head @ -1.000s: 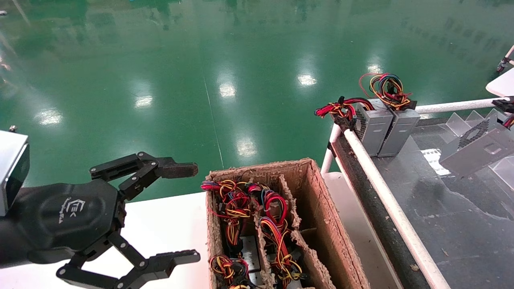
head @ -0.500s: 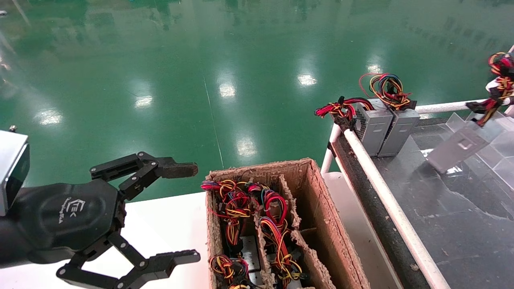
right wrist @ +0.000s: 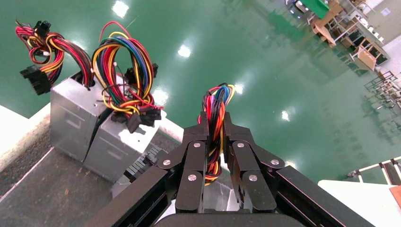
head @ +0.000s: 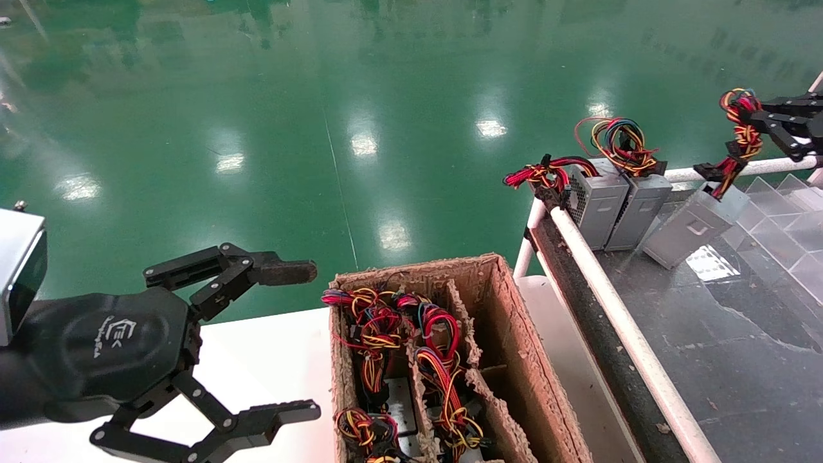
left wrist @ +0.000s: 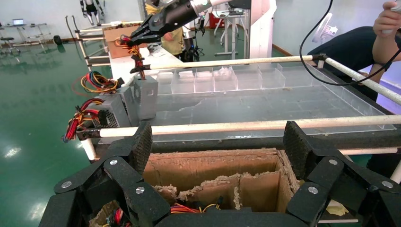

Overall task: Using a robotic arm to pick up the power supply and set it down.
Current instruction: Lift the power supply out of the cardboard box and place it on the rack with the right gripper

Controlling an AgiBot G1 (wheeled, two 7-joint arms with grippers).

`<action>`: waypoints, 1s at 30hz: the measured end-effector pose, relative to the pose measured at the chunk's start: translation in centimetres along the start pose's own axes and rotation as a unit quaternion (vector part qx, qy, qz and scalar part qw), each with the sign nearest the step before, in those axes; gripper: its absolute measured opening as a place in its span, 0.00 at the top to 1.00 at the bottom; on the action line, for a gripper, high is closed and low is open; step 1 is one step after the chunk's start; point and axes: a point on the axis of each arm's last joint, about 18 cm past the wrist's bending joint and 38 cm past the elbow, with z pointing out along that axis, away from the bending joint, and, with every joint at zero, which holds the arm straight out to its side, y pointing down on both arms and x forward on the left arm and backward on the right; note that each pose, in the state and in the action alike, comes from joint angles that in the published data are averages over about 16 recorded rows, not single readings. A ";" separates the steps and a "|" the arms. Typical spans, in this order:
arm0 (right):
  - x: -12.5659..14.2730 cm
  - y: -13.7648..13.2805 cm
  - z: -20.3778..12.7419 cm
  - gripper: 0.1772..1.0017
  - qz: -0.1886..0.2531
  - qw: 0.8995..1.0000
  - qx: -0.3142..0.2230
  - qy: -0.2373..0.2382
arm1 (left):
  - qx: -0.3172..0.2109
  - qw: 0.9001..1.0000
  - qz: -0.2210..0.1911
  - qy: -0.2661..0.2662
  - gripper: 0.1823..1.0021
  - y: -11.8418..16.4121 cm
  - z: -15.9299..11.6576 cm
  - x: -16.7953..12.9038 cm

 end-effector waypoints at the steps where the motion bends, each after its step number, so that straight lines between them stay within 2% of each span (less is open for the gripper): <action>1: -0.1 -0.2 0.2 0.92 -0.001 1.000 0.000 0.000 | 0.000 1.000 0.000 0.000 0.00 0.0 0.0 0.0; 30: -2.6 -4.1 6.1 0.92 -0.063 0.998 -0.007 0.014 | 0.000 1.000 0.000 0.000 0.00 0.0 0.0 0.0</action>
